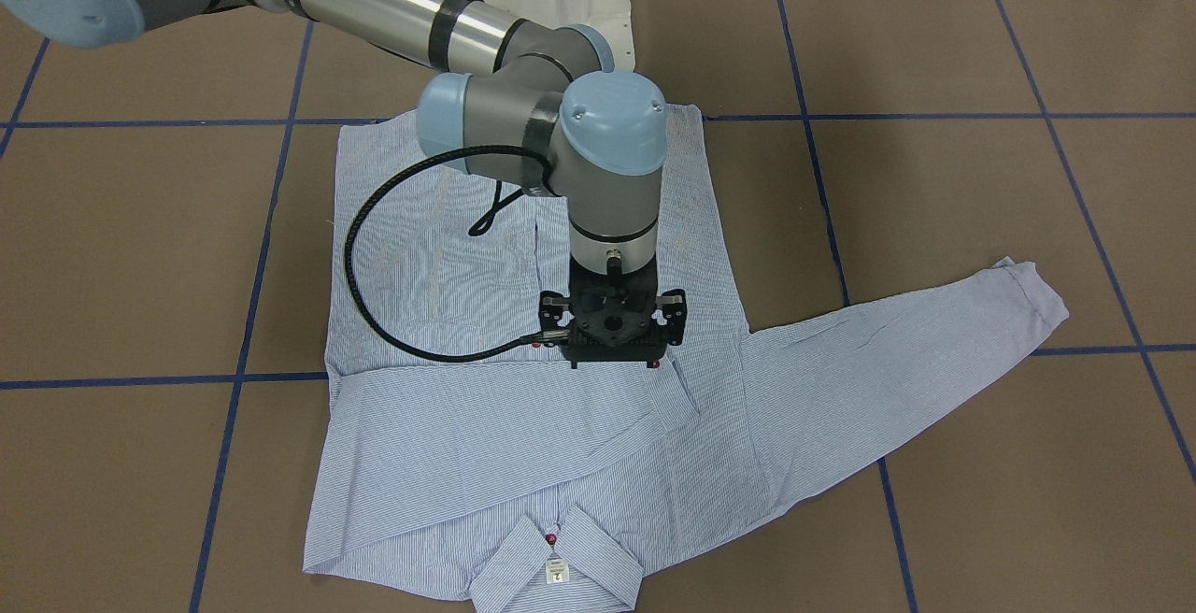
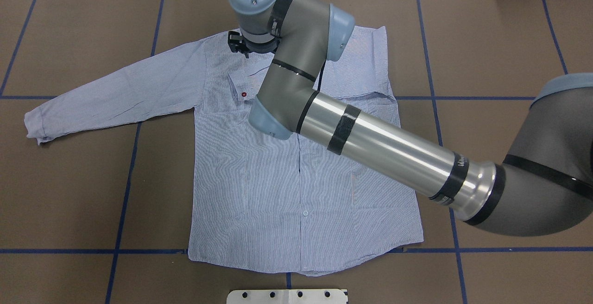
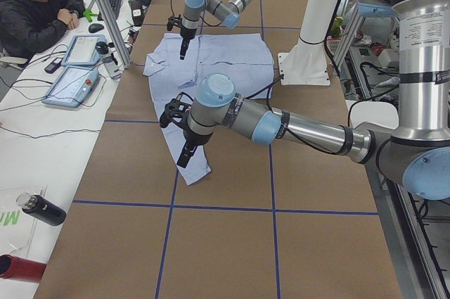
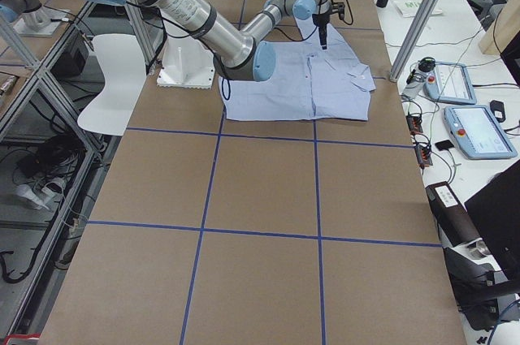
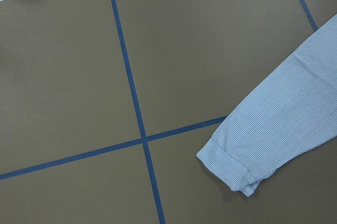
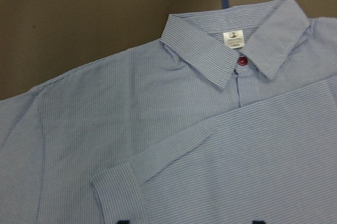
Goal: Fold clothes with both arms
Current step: 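Release the sleeve and withdraw the right gripper away from the shirt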
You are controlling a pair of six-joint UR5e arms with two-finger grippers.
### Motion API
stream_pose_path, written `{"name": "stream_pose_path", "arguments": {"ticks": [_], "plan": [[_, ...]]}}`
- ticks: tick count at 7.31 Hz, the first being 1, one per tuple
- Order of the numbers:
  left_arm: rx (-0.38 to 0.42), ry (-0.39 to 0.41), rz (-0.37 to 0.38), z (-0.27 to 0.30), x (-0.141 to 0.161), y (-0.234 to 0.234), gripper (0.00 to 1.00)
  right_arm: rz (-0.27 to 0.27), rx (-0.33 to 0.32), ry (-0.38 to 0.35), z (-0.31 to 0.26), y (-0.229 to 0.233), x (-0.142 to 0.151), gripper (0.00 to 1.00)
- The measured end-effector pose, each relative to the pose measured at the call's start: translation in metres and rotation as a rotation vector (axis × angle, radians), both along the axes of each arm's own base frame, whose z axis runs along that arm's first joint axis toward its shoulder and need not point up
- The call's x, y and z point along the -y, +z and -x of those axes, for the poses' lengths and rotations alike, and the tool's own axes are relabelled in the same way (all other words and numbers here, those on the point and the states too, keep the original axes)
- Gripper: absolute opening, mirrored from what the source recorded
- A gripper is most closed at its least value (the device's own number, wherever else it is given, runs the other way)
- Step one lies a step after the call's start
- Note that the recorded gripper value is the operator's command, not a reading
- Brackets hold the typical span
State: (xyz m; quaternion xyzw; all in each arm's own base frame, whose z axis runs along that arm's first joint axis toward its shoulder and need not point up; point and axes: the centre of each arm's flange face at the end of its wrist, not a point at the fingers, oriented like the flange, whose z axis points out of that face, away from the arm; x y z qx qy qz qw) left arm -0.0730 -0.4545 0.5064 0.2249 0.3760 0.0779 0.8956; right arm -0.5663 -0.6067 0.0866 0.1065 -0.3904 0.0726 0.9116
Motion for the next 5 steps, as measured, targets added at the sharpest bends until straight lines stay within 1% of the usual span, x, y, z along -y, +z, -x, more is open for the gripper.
{"name": "stream_pose_path", "arguments": {"ticks": [1,2,3,5], "plan": [[-0.001,0.010,-0.012,-0.005,0.002,-0.001,1.00,0.016,-0.011,-0.051,-0.053,0.015,0.005,0.99],[-0.003,0.018,-0.013,-0.011,0.004,0.000,1.00,-0.004,-0.033,-0.102,-0.112,0.041,0.003,0.99],[-0.017,0.006,-0.008,-0.018,0.008,0.005,1.00,-0.043,-0.064,-0.152,-0.177,0.072,-0.005,0.99],[-0.066,-0.026,-0.003,-0.044,0.018,0.027,1.00,-0.113,-0.093,-0.247,-0.308,0.146,-0.028,0.99]]}}
